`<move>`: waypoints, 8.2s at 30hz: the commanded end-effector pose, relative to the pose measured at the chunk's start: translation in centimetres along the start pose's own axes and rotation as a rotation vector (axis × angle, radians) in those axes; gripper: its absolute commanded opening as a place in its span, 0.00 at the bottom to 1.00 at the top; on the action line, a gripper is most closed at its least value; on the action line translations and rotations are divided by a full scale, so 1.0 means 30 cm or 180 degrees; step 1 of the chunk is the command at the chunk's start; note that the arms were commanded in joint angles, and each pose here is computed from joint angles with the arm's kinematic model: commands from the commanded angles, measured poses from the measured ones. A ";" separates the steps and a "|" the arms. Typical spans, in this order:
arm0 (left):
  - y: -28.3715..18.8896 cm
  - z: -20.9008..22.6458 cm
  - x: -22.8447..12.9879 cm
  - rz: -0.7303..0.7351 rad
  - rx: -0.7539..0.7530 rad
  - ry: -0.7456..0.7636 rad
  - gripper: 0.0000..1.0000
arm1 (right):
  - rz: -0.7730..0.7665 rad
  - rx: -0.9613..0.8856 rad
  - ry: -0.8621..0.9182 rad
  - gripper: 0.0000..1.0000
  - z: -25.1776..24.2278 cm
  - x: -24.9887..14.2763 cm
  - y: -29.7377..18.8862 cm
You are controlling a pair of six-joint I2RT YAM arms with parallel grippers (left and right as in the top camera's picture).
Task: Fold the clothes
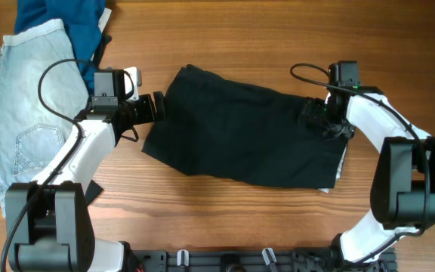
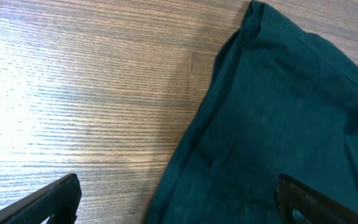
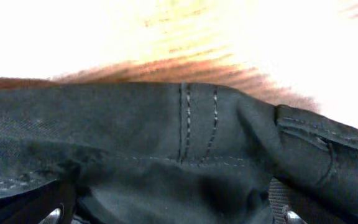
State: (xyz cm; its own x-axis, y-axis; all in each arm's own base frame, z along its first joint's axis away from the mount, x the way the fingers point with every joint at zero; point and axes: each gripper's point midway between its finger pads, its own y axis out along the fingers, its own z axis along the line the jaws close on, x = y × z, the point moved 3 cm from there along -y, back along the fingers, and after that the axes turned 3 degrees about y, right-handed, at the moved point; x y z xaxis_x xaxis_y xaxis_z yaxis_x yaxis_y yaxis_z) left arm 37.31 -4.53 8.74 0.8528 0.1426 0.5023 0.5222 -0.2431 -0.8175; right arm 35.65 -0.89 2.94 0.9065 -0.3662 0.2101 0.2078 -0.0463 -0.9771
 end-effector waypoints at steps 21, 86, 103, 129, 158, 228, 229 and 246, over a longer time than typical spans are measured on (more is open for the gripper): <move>-0.004 -0.048 -0.028 0.0177 -0.0365 -0.0067 1.00 | -0.0972 0.0903 -0.0974 1.00 0.210 0.351 -0.118; 0.261 -0.115 -0.219 0.0769 -0.1067 0.0504 0.04 | 0.0274 0.0015 0.0169 0.85 -0.221 0.100 -0.091; 0.260 -0.115 -0.221 0.0780 -0.1066 0.0499 0.04 | 0.0337 0.0691 0.0507 0.85 -0.101 0.063 -0.044; 0.259 -0.116 -0.225 0.0819 -0.1048 0.0354 0.06 | 0.0698 0.0502 0.0642 0.04 -0.110 0.002 0.064; 0.272 -0.193 -0.260 0.0969 -0.0971 0.0077 0.04 | -0.0397 0.1594 -0.0832 0.04 0.469 0.030 -0.502; 0.272 -0.193 -0.261 0.0972 -0.0972 0.0098 0.04 | 0.0917 0.0666 -0.0074 0.13 -0.015 -0.122 0.189; 0.271 -0.193 -0.263 0.0978 -0.0972 0.0097 0.04 | 0.0904 0.0717 -0.0071 0.07 -0.007 -0.118 0.189; 0.271 -0.178 -0.275 0.1033 -0.0881 0.0079 0.04 | 0.0274 0.1246 0.0294 0.04 -0.097 0.205 -0.138</move>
State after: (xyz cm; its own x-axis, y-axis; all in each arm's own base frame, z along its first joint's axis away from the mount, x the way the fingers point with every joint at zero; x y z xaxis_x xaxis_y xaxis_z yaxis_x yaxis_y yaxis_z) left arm 35.62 -13.79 2.10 0.9503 -0.0069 0.3114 0.2464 -0.5947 -0.7653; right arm 37.74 -4.60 4.26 0.9040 -0.4268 0.0238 0.1662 0.2997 -0.9395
